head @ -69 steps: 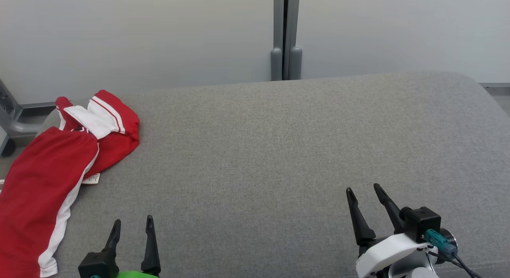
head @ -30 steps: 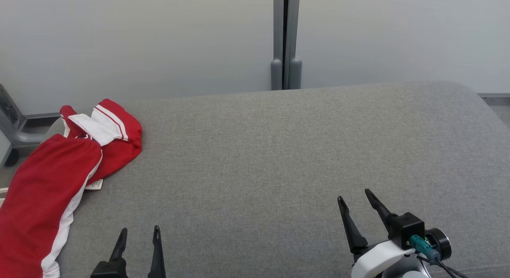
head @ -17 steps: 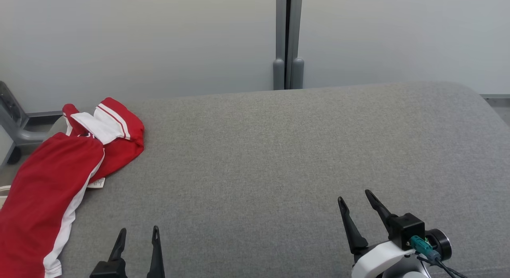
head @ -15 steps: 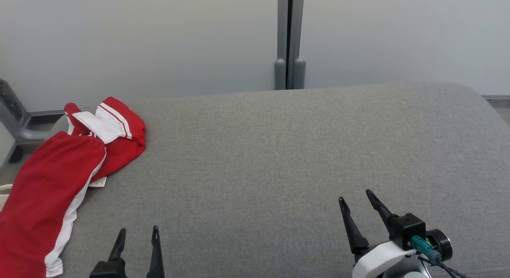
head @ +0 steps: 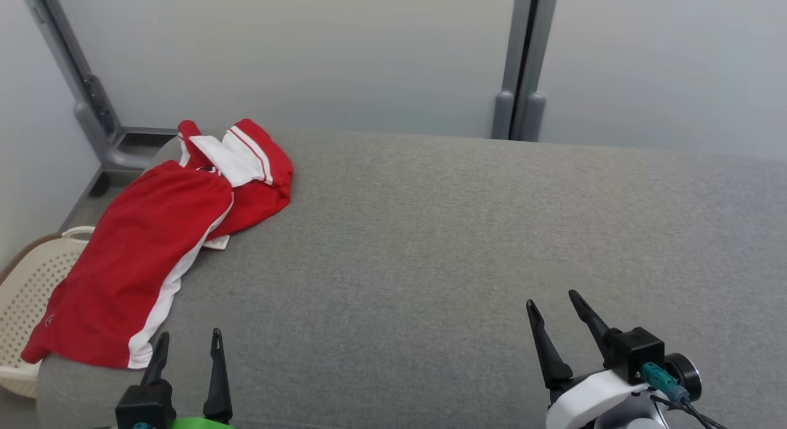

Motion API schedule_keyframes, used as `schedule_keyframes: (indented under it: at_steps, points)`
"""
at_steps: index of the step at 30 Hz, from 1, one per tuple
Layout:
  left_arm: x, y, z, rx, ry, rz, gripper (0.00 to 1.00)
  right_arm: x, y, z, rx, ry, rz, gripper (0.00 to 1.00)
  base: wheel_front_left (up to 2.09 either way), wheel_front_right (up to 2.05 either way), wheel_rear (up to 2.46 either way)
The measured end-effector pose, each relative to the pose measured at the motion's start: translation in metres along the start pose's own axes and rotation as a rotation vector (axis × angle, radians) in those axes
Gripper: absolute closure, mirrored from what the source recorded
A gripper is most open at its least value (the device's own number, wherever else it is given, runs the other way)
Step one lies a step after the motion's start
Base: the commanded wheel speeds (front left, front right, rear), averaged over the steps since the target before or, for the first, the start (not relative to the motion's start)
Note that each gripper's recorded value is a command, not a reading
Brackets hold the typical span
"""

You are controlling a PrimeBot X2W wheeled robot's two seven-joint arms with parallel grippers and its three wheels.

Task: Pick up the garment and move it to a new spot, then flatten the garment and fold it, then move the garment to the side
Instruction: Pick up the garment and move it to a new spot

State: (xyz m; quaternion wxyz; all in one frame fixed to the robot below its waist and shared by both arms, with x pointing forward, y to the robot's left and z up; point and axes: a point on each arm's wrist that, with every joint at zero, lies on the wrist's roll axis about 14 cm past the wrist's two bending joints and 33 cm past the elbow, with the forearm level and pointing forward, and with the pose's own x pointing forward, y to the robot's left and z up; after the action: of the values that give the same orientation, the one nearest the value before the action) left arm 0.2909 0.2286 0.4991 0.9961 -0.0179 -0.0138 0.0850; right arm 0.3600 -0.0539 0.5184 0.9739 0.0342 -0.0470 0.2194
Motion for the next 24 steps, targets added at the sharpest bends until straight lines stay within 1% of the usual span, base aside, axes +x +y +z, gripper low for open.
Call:
schedule_keyframes:
  at_steps: [9, 15, 20, 24]
  points:
    - [-0.025, 0.054, 0.009, 0.030, -0.015, 0.153, 0.00, 0.031, 0.046, -0.005, 0.019, 0.014, 0.158, 0.00, 0.00, 0.00, 0.00]
    - [-0.047, 0.084, 0.011, 0.025, -0.022, 0.268, 0.00, 0.052, 0.084, -0.004, 0.028, 0.010, 0.278, 0.00, 0.00, 0.00, 0.00]
    - [-0.055, 0.094, 0.008, 0.023, -0.010, 0.318, 0.00, 0.061, 0.098, -0.012, 0.042, 0.028, 0.325, 0.00, 0.00, 0.00, 0.00]
    - [-0.057, 0.094, 0.004, 0.017, 0.007, 0.323, 0.00, 0.064, 0.103, -0.016, 0.048, 0.038, 0.338, 0.00, 0.00, 0.00, 0.00]
